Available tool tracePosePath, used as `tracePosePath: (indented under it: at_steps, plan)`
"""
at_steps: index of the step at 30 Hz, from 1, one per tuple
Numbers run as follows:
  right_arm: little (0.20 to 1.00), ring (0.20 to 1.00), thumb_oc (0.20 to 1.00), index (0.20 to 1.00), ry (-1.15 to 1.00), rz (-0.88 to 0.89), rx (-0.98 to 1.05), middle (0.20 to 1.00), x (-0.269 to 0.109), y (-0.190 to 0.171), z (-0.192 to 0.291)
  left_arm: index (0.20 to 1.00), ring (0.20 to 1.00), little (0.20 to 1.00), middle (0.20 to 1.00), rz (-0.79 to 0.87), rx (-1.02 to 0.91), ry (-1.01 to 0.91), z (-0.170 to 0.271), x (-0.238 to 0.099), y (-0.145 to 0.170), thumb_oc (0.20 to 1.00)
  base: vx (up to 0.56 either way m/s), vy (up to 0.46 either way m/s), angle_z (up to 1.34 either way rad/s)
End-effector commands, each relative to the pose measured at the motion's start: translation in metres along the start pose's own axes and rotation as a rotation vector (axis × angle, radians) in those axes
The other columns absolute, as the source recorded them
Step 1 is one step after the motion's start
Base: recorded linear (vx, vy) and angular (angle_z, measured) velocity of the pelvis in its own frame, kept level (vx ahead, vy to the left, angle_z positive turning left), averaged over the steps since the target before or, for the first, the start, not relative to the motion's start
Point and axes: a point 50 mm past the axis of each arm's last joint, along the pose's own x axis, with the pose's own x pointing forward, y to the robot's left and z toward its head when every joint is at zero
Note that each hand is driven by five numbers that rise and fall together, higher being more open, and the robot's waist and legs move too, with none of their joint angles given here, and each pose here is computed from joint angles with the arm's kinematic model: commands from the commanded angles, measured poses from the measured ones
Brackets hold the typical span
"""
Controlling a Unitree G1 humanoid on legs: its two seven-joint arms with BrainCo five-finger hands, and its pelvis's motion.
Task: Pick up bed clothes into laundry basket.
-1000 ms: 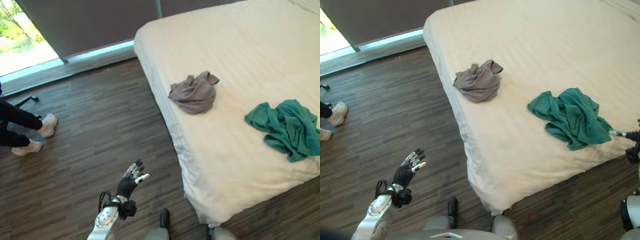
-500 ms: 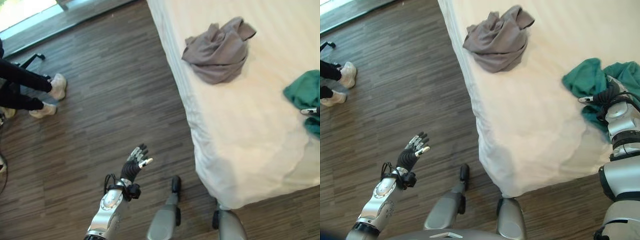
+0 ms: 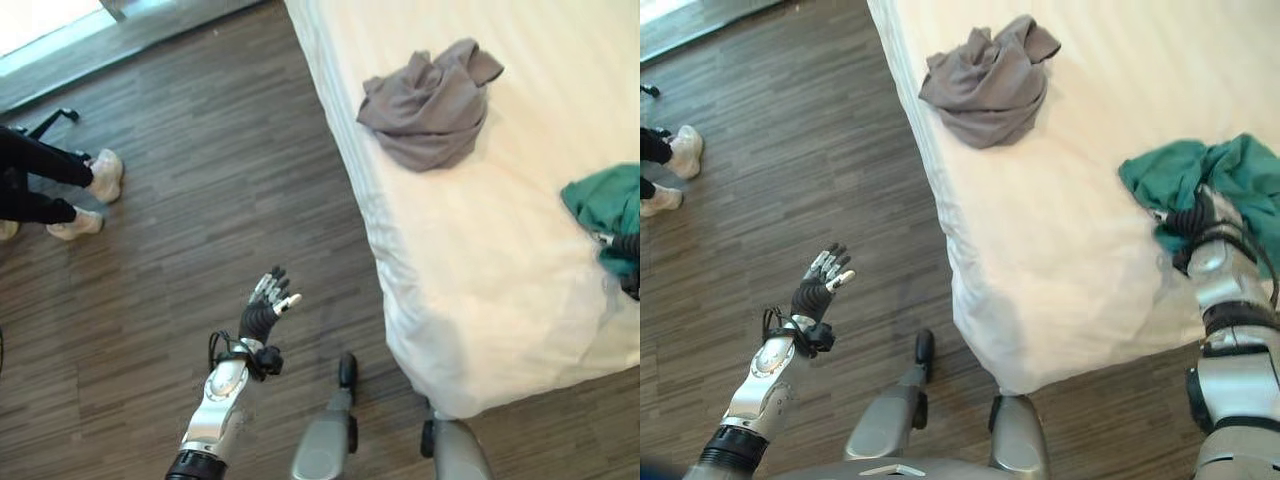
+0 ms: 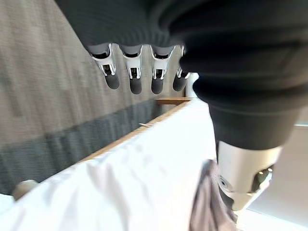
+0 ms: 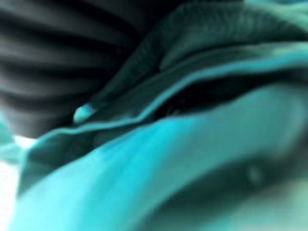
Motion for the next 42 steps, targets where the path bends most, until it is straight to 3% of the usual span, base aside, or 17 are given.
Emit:
tracePosePath:
  at_steps: [1, 2, 7, 10, 12, 13, 15, 16, 20, 27, 32, 35, 38, 42]
  plan:
    - [0.200, 0.200, 0.200, 0.200, 0.571, 0.509, -0.034, 0.200, -0.120, 0.109, -0.148, 1.000, 1.000, 1.000, 1.000, 0.053, -0.013, -0.141, 0.026, 0.006, 0.010, 1.000, 0.10, -0.084, 0.15]
    - [0.200, 0.200, 0.200, 0.200, 0.572, 0.510, -0.034, 0.200, -0.120, 0.109, -0.149, 1.000, 1.000, 1.000, 1.000, 0.052, -0.012, -0.139, 0.025, 0.006, 0.010, 1.000, 0.11, -0.099, 0.09]
    - [0.200, 0.200, 0.200, 0.200, 0.780, 0.593, 0.193, 0.200, -0.204, 0.152, -0.184, 1.000, 1.000, 1.000, 1.000, 0.147, 0.014, -0.169, 0.036, 0.006, 0.033, 1.000, 0.10, -0.170, -0.02]
    - [0.200, 0.200, 0.200, 0.200, 0.809, 0.607, 0.237, 0.200, -0.219, 0.157, -0.188, 1.000, 1.000, 1.000, 1.000, 0.186, 0.068, -0.186, 0.045, 0.007, 0.045, 1.000, 0.06, -0.123, -0.09]
    - [0.200, 0.200, 0.200, 0.200, 0.813, 0.617, 0.234, 0.200, -0.220, 0.158, -0.187, 1.000, 1.000, 1.000, 1.000, 0.210, 0.108, -0.196, 0.051, 0.008, 0.050, 1.000, 0.15, 0.072, -0.53]
    - [0.200, 0.200, 0.200, 0.200, 0.811, 0.625, 0.246, 0.200, -0.221, 0.157, -0.188, 1.000, 1.000, 1.000, 1.000, 0.308, 0.221, -0.220, 0.070, 0.012, 0.074, 1.000, 0.21, 0.124, -0.47]
    - [0.200, 0.200, 0.200, 0.200, 0.803, 0.626, 0.250, 0.200, -0.221, 0.155, -0.188, 1.000, 1.000, 1.000, 1.000, 0.338, 0.282, -0.216, 0.077, 0.015, 0.085, 1.000, 0.28, 0.190, -0.51]
    - [0.200, 0.200, 0.200, 0.200, 0.764, 0.613, 0.256, 0.200, -0.210, 0.148, -0.185, 1.000, 1.000, 1.000, 1.000, 0.367, 0.422, -0.232, 0.101, 0.025, 0.098, 1.000, 0.26, 0.203, -0.58]
    - [0.200, 0.200, 0.200, 0.200, 0.755, 0.625, 0.275, 0.200, -0.206, 0.148, -0.182, 1.000, 1.000, 1.000, 1.000, 0.440, 0.552, -0.241, 0.142, 0.047, 0.119, 1.000, 0.20, 0.241, -0.63]
    - [0.200, 0.200, 0.200, 0.200, 0.878, 0.661, 0.312, 0.200, -0.233, 0.162, -0.192, 1.000, 1.000, 1.000, 1.000, 0.399, 0.853, -0.254, 0.216, 0.096, 0.096, 1.000, 0.14, 0.300, -0.28]
    - [0.200, 0.200, 0.200, 0.200, 0.895, 0.721, 0.286, 0.200, -0.241, 0.173, -0.189, 1.000, 1.000, 1.000, 1.000, 0.359, 1.032, -0.213, 0.235, 0.117, 0.075, 1.000, 0.01, 0.229, -0.14]
    - [0.200, 0.200, 0.200, 0.200, 0.844, 0.748, 0.256, 0.200, -0.229, 0.178, -0.179, 1.000, 1.000, 1.000, 1.000, 0.415, 1.089, -0.157, 0.242, 0.116, 0.085, 1.000, -0.05, 0.131, -0.52]
    - [0.200, 0.200, 0.200, 0.200, 0.764, 0.776, 0.236, 0.200, -0.215, 0.182, -0.166, 1.000, 1.000, 1.000, 1.000, 0.465, 1.221, -0.143, 0.267, 0.121, 0.079, 1.000, -0.05, 0.081, -0.66]
    - [0.200, 0.200, 0.200, 0.200, 0.668, 0.772, 0.234, 0.200, -0.196, 0.184, -0.150, 1.000, 1.000, 1.000, 1.000, 0.504, 1.259, -0.222, 0.297, 0.122, 0.064, 1.000, -0.11, 0.002, -0.53]
